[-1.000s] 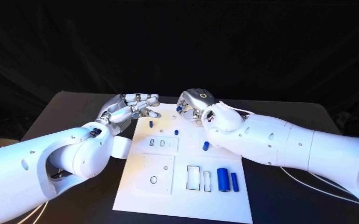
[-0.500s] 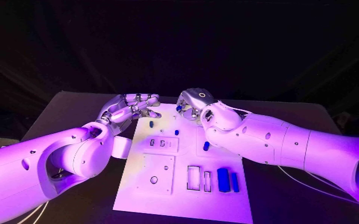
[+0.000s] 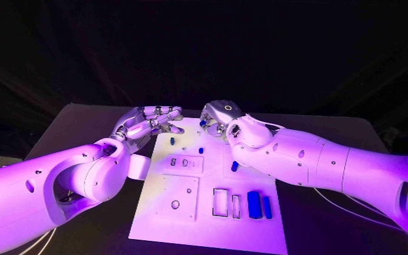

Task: Assemble the parts on the task board

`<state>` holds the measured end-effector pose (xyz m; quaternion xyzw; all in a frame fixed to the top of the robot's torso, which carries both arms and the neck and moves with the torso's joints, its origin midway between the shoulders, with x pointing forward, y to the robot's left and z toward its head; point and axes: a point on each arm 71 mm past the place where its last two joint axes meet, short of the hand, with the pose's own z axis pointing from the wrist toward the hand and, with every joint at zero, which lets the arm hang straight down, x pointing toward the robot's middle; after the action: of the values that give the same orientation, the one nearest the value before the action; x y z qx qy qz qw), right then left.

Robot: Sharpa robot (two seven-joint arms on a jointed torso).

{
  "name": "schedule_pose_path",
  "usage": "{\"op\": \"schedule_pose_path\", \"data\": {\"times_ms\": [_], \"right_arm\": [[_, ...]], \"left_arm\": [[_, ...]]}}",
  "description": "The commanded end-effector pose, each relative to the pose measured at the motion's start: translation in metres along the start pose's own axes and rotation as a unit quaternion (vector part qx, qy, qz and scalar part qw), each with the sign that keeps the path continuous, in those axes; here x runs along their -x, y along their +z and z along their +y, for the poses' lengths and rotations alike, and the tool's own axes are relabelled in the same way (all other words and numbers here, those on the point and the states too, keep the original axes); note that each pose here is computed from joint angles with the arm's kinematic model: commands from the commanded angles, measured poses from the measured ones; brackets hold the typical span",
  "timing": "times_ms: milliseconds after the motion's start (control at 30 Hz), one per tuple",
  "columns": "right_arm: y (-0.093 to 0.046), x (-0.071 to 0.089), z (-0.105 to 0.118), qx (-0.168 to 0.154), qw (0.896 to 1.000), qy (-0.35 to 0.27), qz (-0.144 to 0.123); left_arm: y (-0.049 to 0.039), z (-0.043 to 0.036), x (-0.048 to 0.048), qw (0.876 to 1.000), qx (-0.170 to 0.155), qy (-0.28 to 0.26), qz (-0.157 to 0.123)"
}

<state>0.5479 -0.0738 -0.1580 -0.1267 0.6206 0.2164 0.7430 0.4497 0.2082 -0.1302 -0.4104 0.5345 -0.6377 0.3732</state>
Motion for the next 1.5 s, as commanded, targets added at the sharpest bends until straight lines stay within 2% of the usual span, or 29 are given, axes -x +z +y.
{"op": "schedule_pose_path", "data": {"times_ms": [33,533,767,933,1067,1300,1500], "right_arm": [[0.000,-0.003,0.001,0.001,1.000,-0.009,0.013],[0.002,-0.004,-0.003,-0.011,1.000,-0.009,0.017],[-0.002,-0.002,-0.002,-0.008,1.000,-0.003,0.014],[-0.017,0.009,-0.007,-0.005,1.000,0.015,0.004],[-0.032,0.027,-0.021,-0.017,0.999,0.050,0.011],[-0.061,0.054,-0.060,-0.055,0.992,0.102,0.056],[-0.076,0.060,-0.089,-0.085,0.986,0.106,0.100]], "left_arm": [[0.0007,-0.0013,-0.0023,1.000,-0.003,-0.002,0.005],[0.0009,-0.0021,-0.0019,1.000,-0.004,-0.001,0.003],[0.0009,-0.0030,0.0001,1.000,-0.005,0.001,-0.001],[0.0003,-0.0037,0.0025,1.000,-0.005,0.002,-0.003],[0.0000,-0.0038,0.0042,1.000,-0.004,0.001,-0.005],[-0.0005,-0.0038,0.0075,1.000,-0.003,0.001,-0.008],[-0.0002,-0.0035,0.0087,1.000,-0.002,0.002,-0.009]]}}
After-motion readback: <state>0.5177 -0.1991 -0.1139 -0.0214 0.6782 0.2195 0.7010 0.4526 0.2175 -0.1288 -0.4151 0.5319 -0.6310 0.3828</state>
